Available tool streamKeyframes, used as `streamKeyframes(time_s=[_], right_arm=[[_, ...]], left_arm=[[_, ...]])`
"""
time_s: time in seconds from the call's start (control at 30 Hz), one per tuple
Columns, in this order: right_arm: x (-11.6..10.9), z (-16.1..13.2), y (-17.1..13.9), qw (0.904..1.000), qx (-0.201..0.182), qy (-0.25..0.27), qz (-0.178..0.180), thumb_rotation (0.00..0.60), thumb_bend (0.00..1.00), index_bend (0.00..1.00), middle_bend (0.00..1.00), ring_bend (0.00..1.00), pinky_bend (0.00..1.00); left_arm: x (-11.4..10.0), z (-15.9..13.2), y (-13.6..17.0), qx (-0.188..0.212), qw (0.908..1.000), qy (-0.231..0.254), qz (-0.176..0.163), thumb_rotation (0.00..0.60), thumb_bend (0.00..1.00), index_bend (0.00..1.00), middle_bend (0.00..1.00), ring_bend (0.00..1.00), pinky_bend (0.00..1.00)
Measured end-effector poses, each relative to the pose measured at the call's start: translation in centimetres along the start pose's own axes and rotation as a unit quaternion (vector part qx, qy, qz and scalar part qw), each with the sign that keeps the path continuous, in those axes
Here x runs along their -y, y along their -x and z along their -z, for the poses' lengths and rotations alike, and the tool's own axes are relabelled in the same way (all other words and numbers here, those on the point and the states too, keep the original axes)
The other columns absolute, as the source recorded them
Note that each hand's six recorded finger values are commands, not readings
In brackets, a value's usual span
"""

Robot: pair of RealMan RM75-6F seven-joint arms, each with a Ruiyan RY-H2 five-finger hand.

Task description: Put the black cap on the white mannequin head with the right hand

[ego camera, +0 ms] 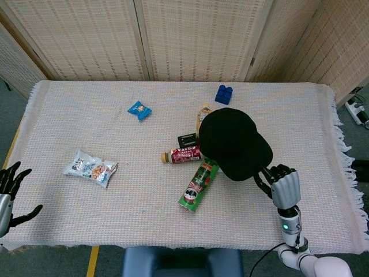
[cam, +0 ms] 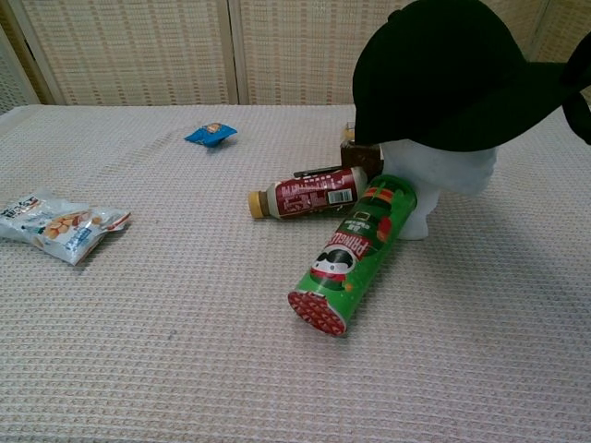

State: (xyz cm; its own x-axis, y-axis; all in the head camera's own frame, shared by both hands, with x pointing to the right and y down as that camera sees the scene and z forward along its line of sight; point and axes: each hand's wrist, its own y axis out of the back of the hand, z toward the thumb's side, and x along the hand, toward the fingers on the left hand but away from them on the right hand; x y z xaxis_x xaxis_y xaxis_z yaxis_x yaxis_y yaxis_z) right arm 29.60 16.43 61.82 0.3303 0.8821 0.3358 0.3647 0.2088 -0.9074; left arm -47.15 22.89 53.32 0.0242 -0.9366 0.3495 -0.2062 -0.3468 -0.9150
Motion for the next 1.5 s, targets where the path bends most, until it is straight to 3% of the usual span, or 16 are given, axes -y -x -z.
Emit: streamKeyframes(time_s=[0.17,0.23,0.37,0.63,0.77,0.87,0.9,0.93,1.0,1.03,1.13,1.27,1.37,1.5], right_arm=[[-0.8,0.8,-1.3,0.9999,0.002,-0.010,-0.011,0.600,0.23,0.26,1.00,1.00,1.00],[-1.1,1.1,-1.7,0.9998,0.002,-0.014,-0.017,0.600,0.17,0.15,1.00,1.00,1.00],[-1.6,1.7,-2.3,0.9994,0.000,-0.015,-0.032,0.599,0.05,0.01,1.00,1.00,1.00],[-3.0,2.2,-3.5,0.9987,-0.008,-0.012,-0.049,0.546,0.00,0.00,1.00,1.00,1.00],[-5.3,3.0,-4.1,0.9991,-0.002,-0.025,-0.034,0.543,0.00,0.02,1.00,1.00,1.00],[-7.2,4.3,-4.6,0.9976,0.019,-0.057,-0.036,0.545,0.00,0.18,0.93,0.87,0.93],[-7.7,4.9,-4.8,0.9962,0.030,-0.071,-0.041,0.548,0.00,0.23,0.79,0.73,0.81],[-8.1,5.4,-5.1,0.9940,0.043,-0.087,-0.050,0.559,0.00,0.20,0.62,0.58,0.66],[-9.0,6.7,-5.6,0.9860,0.082,-0.123,-0.078,0.584,0.00,0.07,0.33,0.31,0.43],[-9.3,7.2,-5.7,0.9818,0.102,-0.133,-0.090,0.591,0.00,0.03,0.24,0.21,0.36],[-10.5,8.2,-6.1,0.9656,0.176,-0.140,-0.131,0.591,0.00,0.00,0.06,0.04,0.25],[-12.9,9.3,-6.9,0.9349,0.264,-0.134,-0.196,0.595,0.00,0.00,0.00,0.00,0.12],[-15.1,10.0,-7.6,0.9150,0.300,-0.141,-0.230,0.596,0.00,0.00,0.00,0.00,0.10],[-15.5,10.0,-8.6,0.8999,0.314,-0.142,-0.267,0.597,0.00,0.00,0.00,0.00,0.08]], left_arm=[[0.0,0.0,0.0,0.001,1.0000,0.001,0.001,0.600,0.22,0.17,0.00,0.00,0.09],[0.1,-0.1,0.0,0.001,1.0000,0.001,0.002,0.600,0.22,0.17,0.00,0.00,0.09],[0.2,-0.1,0.0,0.002,1.0000,0.001,0.004,0.600,0.22,0.17,0.00,0.00,0.09],[0.2,-0.2,0.1,0.003,1.0000,0.002,0.005,0.600,0.22,0.17,0.00,0.00,0.09],[0.1,-0.1,0.1,0.002,1.0000,0.000,0.002,0.600,0.22,0.17,0.00,0.00,0.09],[0.1,-0.1,0.2,0.002,1.0000,-0.003,0.002,0.600,0.22,0.17,0.00,0.00,0.09],[0.1,-0.1,0.1,0.003,1.0000,-0.004,0.001,0.600,0.22,0.17,0.00,0.00,0.09],[0.1,-0.2,0.1,0.005,1.0000,-0.006,0.001,0.600,0.22,0.17,0.00,0.00,0.09],[0.3,-0.2,0.1,0.006,0.9999,-0.011,0.000,0.600,0.22,0.16,0.00,0.00,0.09],[0.4,-0.2,0.1,0.007,0.9999,-0.015,0.001,0.600,0.22,0.16,0.00,0.00,0.08],[0.8,-0.4,0.2,0.007,0.9996,-0.025,0.006,0.600,0.22,0.16,0.00,0.00,0.08],[1.1,-0.6,0.5,0.010,0.9993,-0.035,0.010,0.600,0.20,0.16,0.00,0.00,0.08],[1.2,-0.5,0.6,0.007,0.9991,-0.040,0.013,0.600,0.14,0.15,0.00,0.00,0.09],[1.2,-0.4,0.5,0.006,0.9989,-0.044,0.012,0.600,0.10,0.14,0.00,0.00,0.08]])
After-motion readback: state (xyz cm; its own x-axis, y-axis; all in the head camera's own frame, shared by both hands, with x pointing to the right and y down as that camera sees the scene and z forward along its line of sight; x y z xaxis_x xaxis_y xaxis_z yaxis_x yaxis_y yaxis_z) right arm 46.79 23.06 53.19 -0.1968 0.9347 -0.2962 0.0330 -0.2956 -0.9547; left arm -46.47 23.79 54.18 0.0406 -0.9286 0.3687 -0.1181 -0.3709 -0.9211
